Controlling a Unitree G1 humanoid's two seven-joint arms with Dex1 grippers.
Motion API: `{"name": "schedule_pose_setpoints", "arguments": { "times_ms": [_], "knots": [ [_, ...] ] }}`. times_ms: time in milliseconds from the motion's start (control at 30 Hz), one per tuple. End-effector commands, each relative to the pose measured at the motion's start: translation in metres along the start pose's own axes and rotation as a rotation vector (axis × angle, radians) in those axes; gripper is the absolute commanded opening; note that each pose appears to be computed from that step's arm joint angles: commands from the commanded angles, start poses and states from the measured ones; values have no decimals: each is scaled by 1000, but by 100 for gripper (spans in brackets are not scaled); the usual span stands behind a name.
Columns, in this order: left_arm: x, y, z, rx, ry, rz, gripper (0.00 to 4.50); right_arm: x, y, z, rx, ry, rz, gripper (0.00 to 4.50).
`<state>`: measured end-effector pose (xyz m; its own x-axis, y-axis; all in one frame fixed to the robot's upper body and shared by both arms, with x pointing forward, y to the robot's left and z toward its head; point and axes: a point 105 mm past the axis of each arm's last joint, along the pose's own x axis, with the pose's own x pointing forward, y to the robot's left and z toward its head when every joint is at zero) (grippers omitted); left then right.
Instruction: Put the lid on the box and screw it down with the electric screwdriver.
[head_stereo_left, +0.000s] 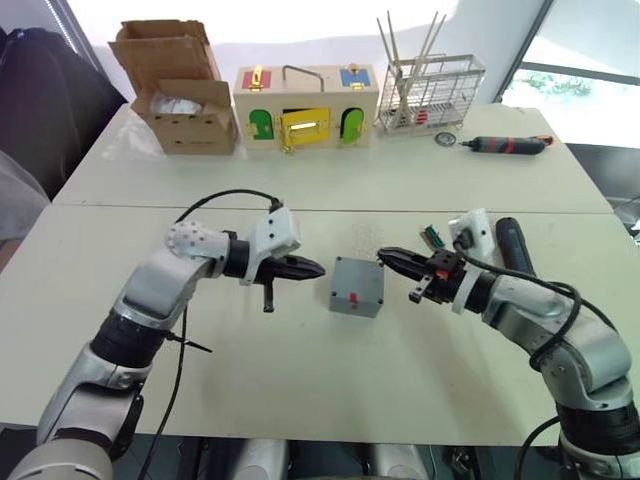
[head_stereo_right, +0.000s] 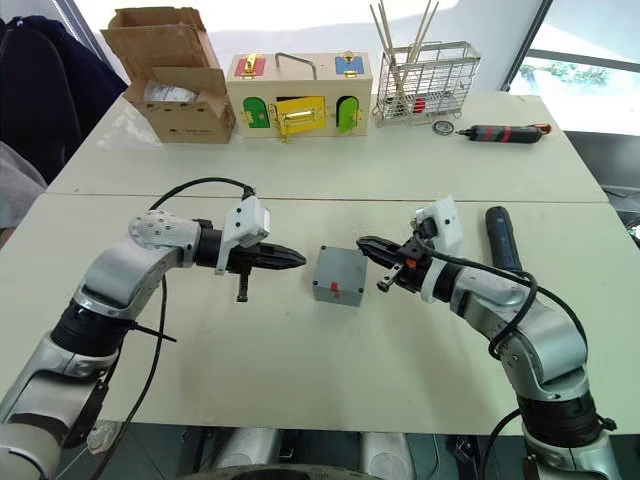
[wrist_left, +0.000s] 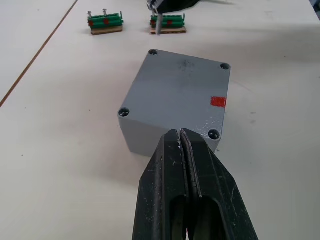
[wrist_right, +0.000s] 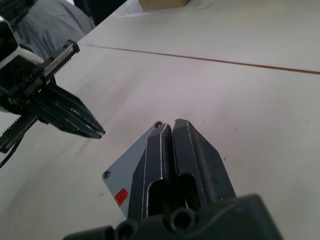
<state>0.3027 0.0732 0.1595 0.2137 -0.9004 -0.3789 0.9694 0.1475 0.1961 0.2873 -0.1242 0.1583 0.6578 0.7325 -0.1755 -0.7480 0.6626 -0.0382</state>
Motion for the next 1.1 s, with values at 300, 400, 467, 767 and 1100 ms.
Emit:
{"name": "schedule_pose_setpoints", "arguments": {
  "times_ms": [300,400,467,767,1100],
  "knots": [
    [-6,-8,12,-4,-40,48,0,0,-16,-9,-25,4,-24,8],
    [-5,-8,11,-8,-40,48,0,1,-19,-12,-20,5,-36,8],
    [-5,-9,12,-10,-41,47,0,0,-19,-12,-23,6,-35,8],
    [-2,-8,12,-10,-45,39,0,-4,-19,-2,23,-51,-48,8],
    [1,-7,13,-5,-52,34,0,-5,-18,-4,28,-40,-52,8]
  ]
}}
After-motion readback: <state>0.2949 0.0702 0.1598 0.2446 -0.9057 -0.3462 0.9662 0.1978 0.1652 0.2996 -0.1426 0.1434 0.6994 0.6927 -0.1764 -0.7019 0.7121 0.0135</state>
